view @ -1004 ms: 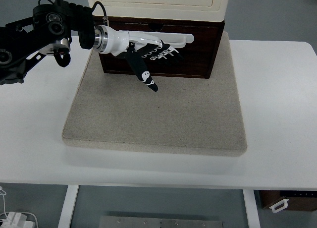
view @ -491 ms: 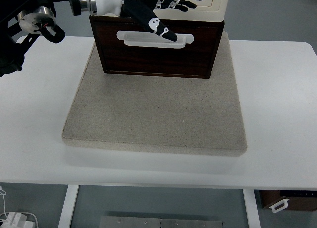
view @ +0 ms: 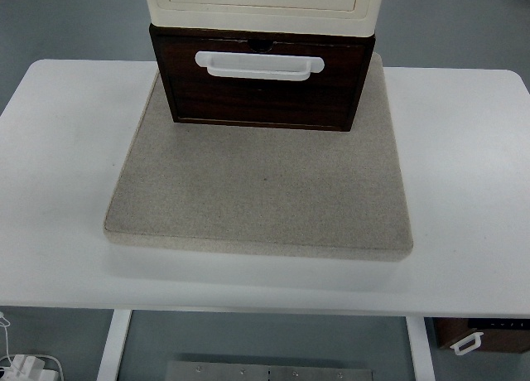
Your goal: Close drawer under combined cabinet
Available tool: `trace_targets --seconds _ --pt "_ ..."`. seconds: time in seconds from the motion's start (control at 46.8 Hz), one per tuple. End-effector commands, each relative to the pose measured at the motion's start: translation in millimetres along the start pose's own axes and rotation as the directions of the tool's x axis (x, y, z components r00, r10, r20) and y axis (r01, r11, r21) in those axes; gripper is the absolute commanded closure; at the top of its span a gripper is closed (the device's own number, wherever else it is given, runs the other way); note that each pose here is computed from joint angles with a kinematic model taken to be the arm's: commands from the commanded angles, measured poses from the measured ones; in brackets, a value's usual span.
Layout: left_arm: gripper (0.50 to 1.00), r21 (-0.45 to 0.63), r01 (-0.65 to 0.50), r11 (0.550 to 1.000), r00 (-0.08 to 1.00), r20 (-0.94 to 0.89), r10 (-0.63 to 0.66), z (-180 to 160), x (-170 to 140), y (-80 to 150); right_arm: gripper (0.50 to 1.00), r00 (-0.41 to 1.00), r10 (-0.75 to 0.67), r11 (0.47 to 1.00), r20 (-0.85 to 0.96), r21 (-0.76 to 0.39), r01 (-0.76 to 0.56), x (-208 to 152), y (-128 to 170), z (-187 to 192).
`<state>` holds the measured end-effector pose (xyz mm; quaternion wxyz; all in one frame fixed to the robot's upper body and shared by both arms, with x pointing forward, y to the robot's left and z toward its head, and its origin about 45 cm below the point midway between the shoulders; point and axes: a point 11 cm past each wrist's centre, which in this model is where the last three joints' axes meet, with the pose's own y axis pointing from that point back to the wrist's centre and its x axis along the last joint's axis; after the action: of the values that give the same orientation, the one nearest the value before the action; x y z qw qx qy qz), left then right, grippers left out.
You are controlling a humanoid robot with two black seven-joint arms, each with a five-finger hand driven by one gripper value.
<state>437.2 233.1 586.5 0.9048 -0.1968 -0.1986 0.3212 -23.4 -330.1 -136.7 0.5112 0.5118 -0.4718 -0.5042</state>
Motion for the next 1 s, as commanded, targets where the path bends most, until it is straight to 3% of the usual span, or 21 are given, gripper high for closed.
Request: trace_targets --seconds 0.0,0.171,0.363,0.662,0.833,0.983 --pt "0.5 -0.033 -0.052 0.998 0.999 -0.013 0.051 8 15 7 0.548 1.0 0.0 1.0 0.0 0.0 0.0 0 0 0" --pt "0.5 -0.058 -0.217 0.974 0.973 -0.096 0.211 6 51 25 0.548 1.0 0.0 1.0 0.0 0.0 0.0 0 0 0" --pt "0.5 -0.057 -0.413 0.909 0.893 -0.222 0.392 -6 93 52 0.548 1.0 -0.001 1.0 0.0 0.0 0.001 0 0 0" --pt "0.5 0.006 -0.669 0.743 0.688 -0.373 0.622 -34 142 102 0.548 1.0 -0.001 1.0 0.0 0.0 0.001 0 0 0" --pt "0.5 0.088 -0.753 0.652 0.579 -0.383 0.72 -61 158 133 0.548 1.0 0.0 1.0 0.002 0.001 0.0 0 0 0" --pt "0.5 0.194 -0.815 0.546 0.45 -0.381 0.808 -95 164 156 0.548 1.0 -0.001 1.0 0.006 0.002 0.001 0 0 0"
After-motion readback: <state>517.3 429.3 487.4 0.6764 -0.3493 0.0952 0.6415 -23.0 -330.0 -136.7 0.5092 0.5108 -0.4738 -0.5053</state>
